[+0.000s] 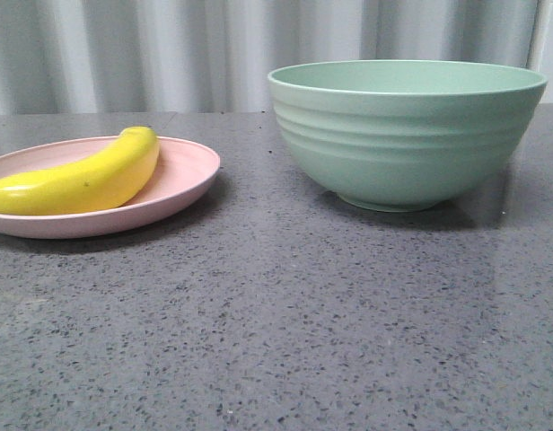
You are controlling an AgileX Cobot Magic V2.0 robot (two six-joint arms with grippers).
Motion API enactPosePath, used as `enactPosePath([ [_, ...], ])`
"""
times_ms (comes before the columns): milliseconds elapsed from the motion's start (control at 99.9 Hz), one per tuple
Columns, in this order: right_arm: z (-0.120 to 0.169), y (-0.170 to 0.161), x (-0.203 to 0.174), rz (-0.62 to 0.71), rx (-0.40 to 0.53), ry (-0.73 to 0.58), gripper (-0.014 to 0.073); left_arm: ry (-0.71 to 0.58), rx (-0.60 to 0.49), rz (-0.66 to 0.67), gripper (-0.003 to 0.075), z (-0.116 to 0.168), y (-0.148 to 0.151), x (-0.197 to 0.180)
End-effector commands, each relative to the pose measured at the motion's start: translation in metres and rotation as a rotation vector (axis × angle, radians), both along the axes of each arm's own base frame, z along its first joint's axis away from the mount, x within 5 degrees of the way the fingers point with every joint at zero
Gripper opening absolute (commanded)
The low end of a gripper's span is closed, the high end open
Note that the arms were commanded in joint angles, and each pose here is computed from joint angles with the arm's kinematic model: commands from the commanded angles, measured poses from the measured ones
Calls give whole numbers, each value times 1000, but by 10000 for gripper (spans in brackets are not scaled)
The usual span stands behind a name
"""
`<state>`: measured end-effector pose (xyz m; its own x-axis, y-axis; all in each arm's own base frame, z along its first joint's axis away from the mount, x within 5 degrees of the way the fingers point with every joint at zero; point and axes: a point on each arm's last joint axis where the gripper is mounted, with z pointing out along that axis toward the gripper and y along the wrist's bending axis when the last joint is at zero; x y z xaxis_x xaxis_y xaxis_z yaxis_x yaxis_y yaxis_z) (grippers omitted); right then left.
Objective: Transfer banana from pink plate to green bowl
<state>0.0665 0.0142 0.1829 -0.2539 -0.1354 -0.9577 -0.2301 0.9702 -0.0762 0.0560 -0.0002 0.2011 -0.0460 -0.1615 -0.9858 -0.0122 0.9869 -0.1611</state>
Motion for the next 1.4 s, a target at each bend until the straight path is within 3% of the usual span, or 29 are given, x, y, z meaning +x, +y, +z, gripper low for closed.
enactPosePath([
  [0, 30, 4, 5, 37, 18, -129, -43, -127, -18, 4, -19, 22, 0, -6],
  [300, 95, 7, 17, 44, 34, -168, -49, -84, 25, -12, -19, 84, -1, -9],
  [500, 139, 14, 34, 44, 124, -142, -51, -70, 19, -20, -19, 131, -2, 7],
  [630, 146, 16, 42, 45, 126, -105, -51, -40, 18, -19, -14, 141, -1, 22],
  [700, 144, 17, 45, 44, 124, -94, -51, -30, 10, -18, 49, 141, -1, 28],
  [831, 142, 18, 49, 43, 120, -79, -51, -9, 4, -16, 352, 139, -1, 38],
  [901, 142, 18, 49, 43, 120, -78, -51, -10, -30, -17, 441, 139, -1, 44],
  [1111, 142, 18, 49, 43, 120, -78, -51, 94, -67, -74, 439, 134, -8, 67],
  [1391, 142, 18, 49, 43, 120, -78, -51, 247, -26, -373, 440, 131, -60, 104],
])
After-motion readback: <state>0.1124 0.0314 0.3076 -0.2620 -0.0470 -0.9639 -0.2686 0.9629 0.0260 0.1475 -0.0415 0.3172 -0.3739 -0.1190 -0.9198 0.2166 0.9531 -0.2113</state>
